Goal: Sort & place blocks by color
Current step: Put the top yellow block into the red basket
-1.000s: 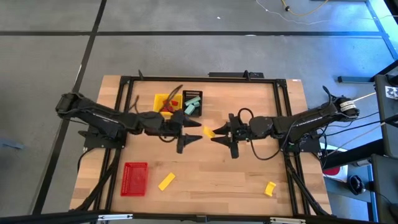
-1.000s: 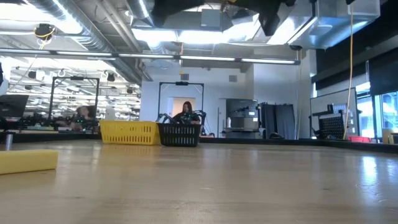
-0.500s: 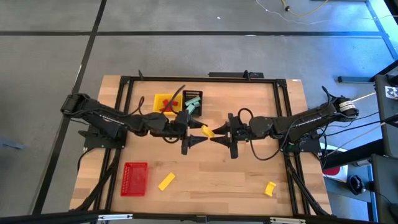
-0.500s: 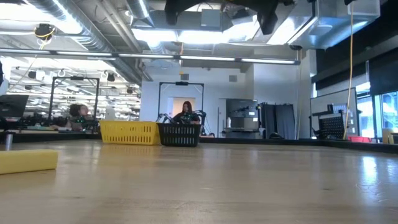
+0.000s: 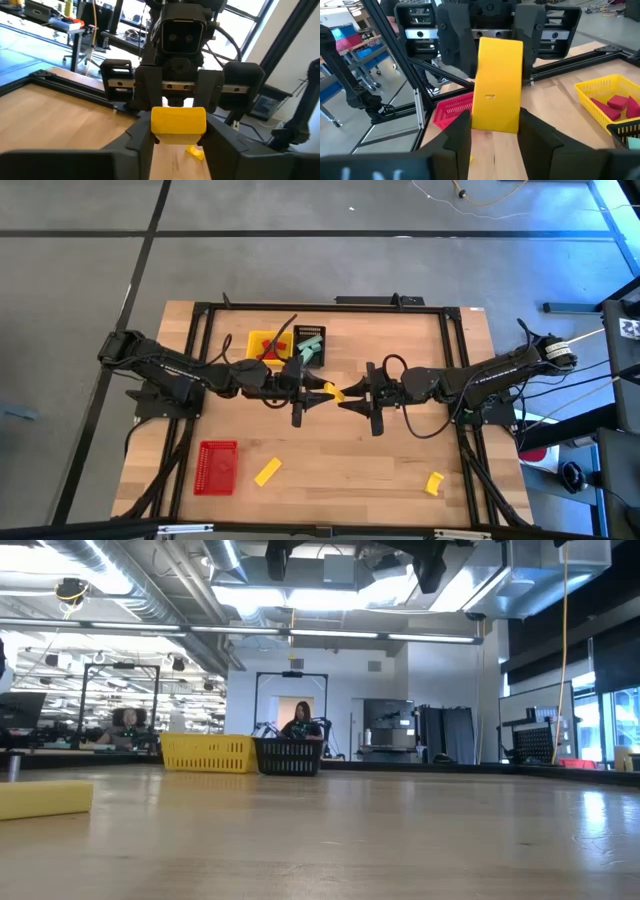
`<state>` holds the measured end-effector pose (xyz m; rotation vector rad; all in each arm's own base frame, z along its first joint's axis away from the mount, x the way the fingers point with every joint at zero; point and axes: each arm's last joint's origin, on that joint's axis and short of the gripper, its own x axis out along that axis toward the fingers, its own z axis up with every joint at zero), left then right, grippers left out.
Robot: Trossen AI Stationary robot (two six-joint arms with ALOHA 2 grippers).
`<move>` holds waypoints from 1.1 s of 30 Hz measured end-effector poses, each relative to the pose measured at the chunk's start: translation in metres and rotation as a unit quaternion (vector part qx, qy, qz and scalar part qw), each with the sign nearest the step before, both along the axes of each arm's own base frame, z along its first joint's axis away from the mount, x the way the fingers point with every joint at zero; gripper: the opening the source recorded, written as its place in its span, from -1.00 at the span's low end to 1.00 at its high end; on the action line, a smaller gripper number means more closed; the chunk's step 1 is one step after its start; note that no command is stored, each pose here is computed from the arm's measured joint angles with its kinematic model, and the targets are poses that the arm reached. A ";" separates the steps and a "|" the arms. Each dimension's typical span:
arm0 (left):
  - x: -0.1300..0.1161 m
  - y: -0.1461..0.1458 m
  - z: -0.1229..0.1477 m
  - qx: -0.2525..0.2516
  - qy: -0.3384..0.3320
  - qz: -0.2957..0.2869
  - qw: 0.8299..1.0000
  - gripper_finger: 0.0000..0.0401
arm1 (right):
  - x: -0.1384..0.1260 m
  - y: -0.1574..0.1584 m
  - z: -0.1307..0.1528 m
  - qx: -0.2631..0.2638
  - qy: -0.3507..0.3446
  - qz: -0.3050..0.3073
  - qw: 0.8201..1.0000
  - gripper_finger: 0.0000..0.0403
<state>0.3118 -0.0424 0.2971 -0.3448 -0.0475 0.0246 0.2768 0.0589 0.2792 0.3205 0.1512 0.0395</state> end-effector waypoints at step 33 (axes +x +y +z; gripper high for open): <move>-0.143 0.013 0.001 0.005 -0.062 0.052 0.997 -0.40 | -0.064 -0.020 0.042 -0.007 -0.011 -0.081 0.997 0.56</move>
